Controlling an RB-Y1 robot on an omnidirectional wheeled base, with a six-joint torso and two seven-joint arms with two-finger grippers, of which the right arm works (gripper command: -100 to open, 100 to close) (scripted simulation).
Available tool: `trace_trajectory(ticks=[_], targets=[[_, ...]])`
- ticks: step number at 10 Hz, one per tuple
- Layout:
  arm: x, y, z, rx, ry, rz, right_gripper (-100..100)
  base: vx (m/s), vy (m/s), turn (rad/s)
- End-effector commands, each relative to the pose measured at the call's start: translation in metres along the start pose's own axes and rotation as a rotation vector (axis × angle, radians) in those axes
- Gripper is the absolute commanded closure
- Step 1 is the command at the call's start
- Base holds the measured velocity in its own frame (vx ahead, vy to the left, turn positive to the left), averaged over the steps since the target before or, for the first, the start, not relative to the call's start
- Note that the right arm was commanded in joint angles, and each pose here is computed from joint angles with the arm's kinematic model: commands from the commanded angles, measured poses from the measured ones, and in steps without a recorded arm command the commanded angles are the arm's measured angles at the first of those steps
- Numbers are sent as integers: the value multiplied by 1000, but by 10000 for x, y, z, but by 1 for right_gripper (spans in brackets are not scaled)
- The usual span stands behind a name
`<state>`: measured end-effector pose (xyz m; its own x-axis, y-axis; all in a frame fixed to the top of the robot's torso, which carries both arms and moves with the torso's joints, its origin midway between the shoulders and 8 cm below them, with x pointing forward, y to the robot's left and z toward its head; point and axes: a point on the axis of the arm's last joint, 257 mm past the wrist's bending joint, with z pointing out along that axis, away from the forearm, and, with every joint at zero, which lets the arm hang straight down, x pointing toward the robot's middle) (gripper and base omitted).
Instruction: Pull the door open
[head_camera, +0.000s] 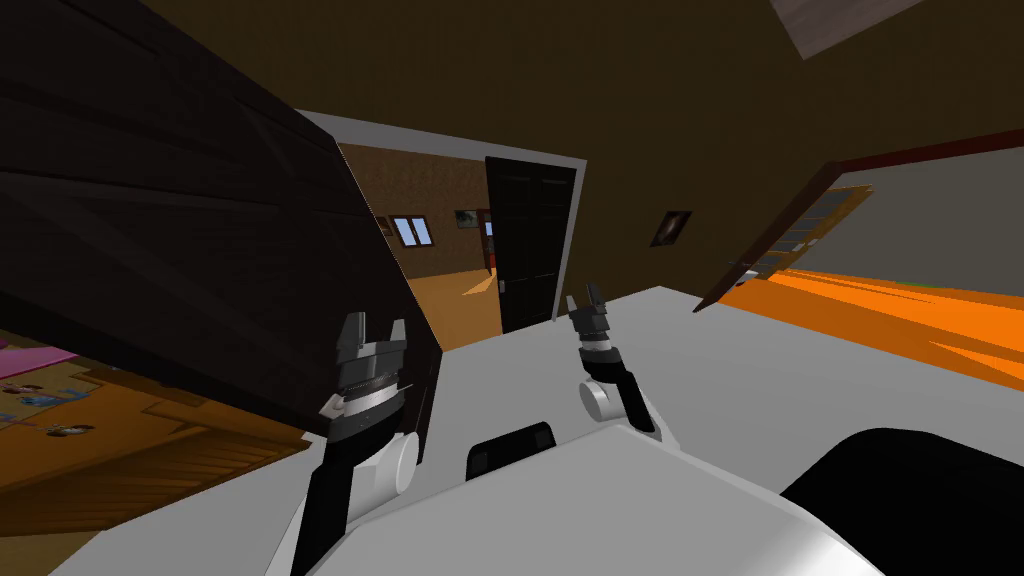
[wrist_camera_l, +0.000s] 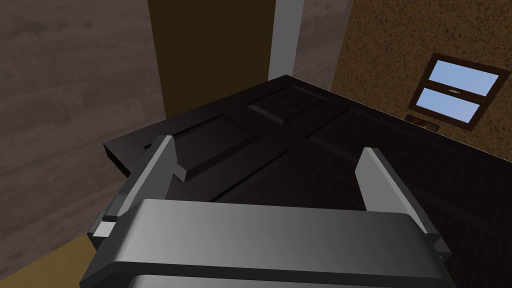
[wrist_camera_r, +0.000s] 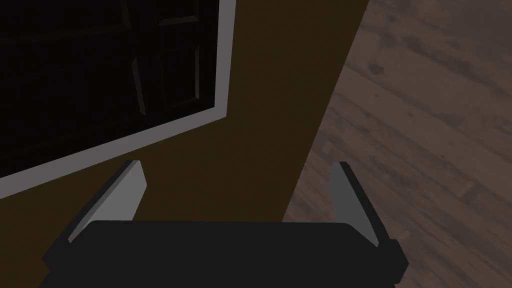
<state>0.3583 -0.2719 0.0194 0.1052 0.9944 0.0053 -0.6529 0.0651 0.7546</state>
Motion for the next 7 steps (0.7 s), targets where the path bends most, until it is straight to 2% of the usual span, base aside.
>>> trace_trajectory(ticks=[1, 7], targets=[[6, -103, -12, 13, 5, 0, -100, 48, 1, 22], [21, -481, -64, 60, 21, 1, -100, 104, 5, 19]])
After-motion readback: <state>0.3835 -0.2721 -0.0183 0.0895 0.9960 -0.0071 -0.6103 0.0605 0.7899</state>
